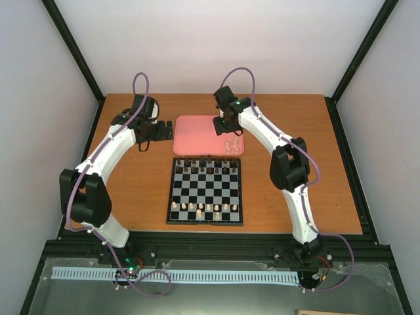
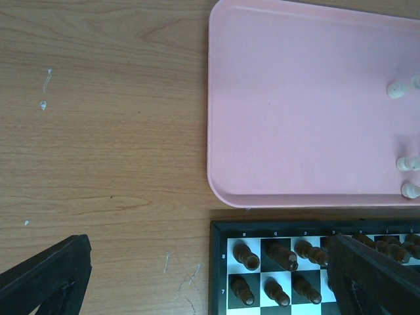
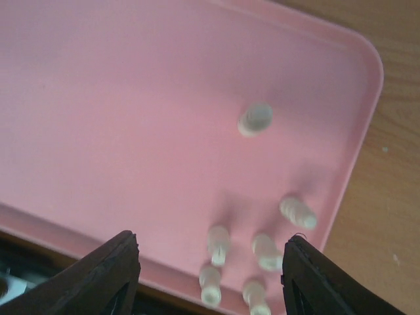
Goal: Set up the chess pieces on the board
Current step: Pick up the chess piece from the storage box.
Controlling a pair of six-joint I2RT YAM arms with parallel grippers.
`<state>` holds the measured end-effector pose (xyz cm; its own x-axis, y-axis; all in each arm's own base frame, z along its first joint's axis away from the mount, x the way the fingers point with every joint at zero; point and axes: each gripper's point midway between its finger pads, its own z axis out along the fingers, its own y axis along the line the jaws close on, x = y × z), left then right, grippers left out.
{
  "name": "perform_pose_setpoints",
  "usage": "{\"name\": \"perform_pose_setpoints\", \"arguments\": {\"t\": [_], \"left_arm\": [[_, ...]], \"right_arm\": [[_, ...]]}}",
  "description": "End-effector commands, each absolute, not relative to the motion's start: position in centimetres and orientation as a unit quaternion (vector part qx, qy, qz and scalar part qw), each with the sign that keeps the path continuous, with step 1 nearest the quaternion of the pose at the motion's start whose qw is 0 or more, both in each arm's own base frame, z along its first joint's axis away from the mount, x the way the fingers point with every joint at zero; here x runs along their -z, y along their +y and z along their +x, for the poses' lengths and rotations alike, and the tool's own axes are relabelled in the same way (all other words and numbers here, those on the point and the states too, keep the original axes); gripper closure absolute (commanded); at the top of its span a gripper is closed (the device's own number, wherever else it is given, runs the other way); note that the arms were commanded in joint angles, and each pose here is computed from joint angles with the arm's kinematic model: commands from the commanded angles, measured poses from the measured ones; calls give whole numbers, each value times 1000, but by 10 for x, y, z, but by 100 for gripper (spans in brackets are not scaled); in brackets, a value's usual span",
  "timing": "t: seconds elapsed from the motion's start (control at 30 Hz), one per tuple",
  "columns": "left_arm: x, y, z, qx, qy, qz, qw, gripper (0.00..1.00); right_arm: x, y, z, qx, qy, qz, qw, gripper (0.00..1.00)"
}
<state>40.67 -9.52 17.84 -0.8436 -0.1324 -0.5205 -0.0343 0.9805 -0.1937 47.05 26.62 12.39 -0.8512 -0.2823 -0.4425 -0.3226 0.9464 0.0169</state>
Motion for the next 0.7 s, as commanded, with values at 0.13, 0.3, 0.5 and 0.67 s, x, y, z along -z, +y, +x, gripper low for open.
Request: {"name": "perform_pose_setpoints", "arguments": {"t": [0.13, 0.3, 0.5, 0.67], "left_arm": [[-185, -98, 417, 94, 954, -48, 281, 0], [-181, -98, 419, 89, 956, -49, 274, 0], [-178, -98, 423, 87, 958, -49, 269, 0], [-174, -100, 426, 87, 960, -46, 263, 0]], "right_arm": [[-117, 262, 535, -55, 952, -149, 261, 43], [-108, 263, 555, -61, 948, -144, 276, 45], [-91, 269, 555, -87, 950, -153, 260, 47], [-78, 273, 554, -95, 952, -154, 248, 49]]}}
